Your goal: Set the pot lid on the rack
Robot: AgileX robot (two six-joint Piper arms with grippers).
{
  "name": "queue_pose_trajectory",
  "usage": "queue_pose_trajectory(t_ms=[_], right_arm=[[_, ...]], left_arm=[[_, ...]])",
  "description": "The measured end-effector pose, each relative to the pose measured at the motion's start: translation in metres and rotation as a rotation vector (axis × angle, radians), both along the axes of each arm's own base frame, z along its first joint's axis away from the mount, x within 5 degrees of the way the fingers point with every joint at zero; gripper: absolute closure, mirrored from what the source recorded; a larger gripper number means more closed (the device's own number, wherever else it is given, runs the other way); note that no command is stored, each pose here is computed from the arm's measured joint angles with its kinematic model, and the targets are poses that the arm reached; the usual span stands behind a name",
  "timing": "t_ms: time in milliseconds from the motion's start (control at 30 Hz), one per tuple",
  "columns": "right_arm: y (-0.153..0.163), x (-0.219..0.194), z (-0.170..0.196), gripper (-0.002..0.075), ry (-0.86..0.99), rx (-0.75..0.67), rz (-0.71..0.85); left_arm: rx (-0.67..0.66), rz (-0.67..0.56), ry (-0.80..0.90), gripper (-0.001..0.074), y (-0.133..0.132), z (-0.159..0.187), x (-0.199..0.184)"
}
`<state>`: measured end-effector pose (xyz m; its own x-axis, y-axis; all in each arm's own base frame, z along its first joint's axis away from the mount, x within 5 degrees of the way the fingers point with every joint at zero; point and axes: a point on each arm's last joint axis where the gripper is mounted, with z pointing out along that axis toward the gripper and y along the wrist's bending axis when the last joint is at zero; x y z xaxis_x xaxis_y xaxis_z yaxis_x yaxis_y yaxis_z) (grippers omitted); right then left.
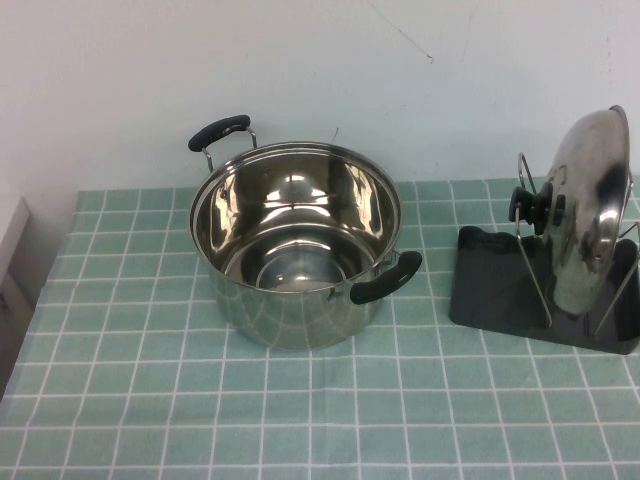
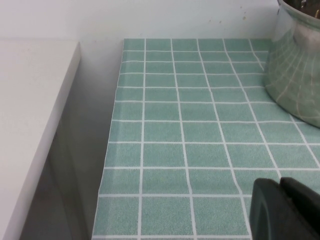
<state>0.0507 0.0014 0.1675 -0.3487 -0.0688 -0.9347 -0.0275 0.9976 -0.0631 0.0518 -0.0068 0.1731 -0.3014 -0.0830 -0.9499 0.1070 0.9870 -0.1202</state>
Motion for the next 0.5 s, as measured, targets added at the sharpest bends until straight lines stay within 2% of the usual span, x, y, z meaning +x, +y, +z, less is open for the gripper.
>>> queue_pose_trajectory(t_ms=[500], right_arm=[[-0.0004,0.0002,0.0005,0.0728,-0.006,-0.001,-0.007]], left_arm=[[0.0,0.0,0.0,0.0737,0.0,0.0,0.0]])
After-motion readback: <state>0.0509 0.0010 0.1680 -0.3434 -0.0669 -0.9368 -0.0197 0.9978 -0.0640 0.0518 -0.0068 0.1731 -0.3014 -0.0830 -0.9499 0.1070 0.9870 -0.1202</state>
